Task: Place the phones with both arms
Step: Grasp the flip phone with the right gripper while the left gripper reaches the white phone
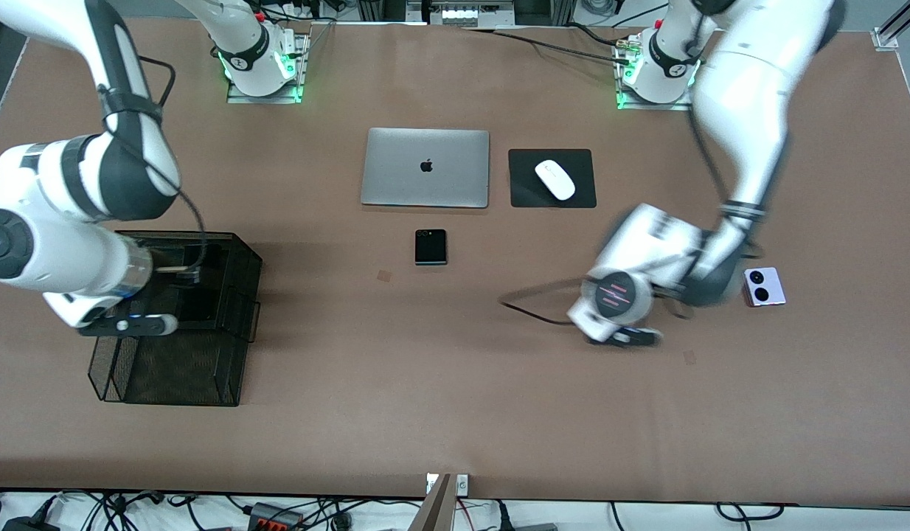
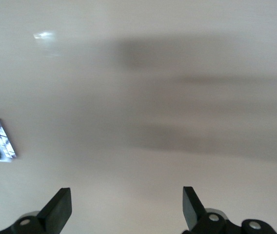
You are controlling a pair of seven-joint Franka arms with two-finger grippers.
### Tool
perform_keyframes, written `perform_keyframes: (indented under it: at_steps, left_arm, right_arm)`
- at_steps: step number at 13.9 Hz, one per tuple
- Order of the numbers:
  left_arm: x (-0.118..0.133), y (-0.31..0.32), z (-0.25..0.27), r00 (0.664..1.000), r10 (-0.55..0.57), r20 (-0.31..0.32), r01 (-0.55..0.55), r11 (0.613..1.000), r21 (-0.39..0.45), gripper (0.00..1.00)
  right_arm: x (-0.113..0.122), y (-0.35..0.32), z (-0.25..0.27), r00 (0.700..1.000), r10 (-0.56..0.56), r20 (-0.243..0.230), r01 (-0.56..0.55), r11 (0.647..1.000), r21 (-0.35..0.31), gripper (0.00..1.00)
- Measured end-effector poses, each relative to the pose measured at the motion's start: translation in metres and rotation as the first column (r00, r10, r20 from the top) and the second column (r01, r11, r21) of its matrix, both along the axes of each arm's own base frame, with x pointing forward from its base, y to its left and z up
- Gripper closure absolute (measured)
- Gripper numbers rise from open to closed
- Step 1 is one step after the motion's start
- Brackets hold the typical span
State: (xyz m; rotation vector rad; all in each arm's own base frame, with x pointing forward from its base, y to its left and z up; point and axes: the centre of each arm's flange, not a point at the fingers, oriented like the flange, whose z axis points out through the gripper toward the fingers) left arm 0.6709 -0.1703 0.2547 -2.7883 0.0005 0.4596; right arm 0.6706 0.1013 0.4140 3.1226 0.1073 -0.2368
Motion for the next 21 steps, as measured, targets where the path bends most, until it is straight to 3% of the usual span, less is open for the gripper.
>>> perform_keyframes:
  at_steps: [2,4,8,11,14,17,21]
  left_arm:
    - [0.015,0.083,0.001,0.999,0.027,-0.033,-0.028,0.999,-0.033,0.00]
    - [0.020,0.159,0.001,0.997,0.045,-0.060,-0.049,0.996,-0.068,0.00]
    - [0.007,0.270,-0.010,0.993,0.043,-0.110,-0.058,0.988,-0.142,0.00]
    - [-0.010,0.326,-0.043,0.999,0.016,-0.042,-0.025,0.974,-0.225,0.00]
    - [-0.037,0.355,-0.077,0.999,0.036,0.009,-0.031,0.956,-0.293,0.00]
    - [-0.039,0.348,-0.080,1.000,0.030,0.008,-0.026,0.952,-0.306,0.00]
    - [-0.044,0.344,-0.086,1.000,0.024,-0.006,-0.025,0.950,-0.311,0.00]
  right_arm:
    - [-0.008,0.050,-0.011,0.997,0.069,-0.017,-0.068,0.997,0.048,0.00]
    - [-0.015,0.105,-0.026,0.991,0.136,-0.004,-0.135,0.986,0.093,0.00]
    - [-0.040,0.210,-0.067,0.986,0.163,0.032,-0.165,0.981,0.103,0.00]
    - [-0.064,0.270,-0.107,0.994,0.104,0.029,-0.106,0.990,0.095,0.00]
    - [-0.092,0.323,-0.142,0.999,0.037,0.039,-0.040,0.994,0.101,0.00]
    - [-0.120,0.356,-0.175,0.999,0.016,0.049,-0.018,0.999,0.034,0.00]
    - [-0.136,0.365,-0.205,0.999,0.000,0.036,0.001,1.000,-0.012,0.00]
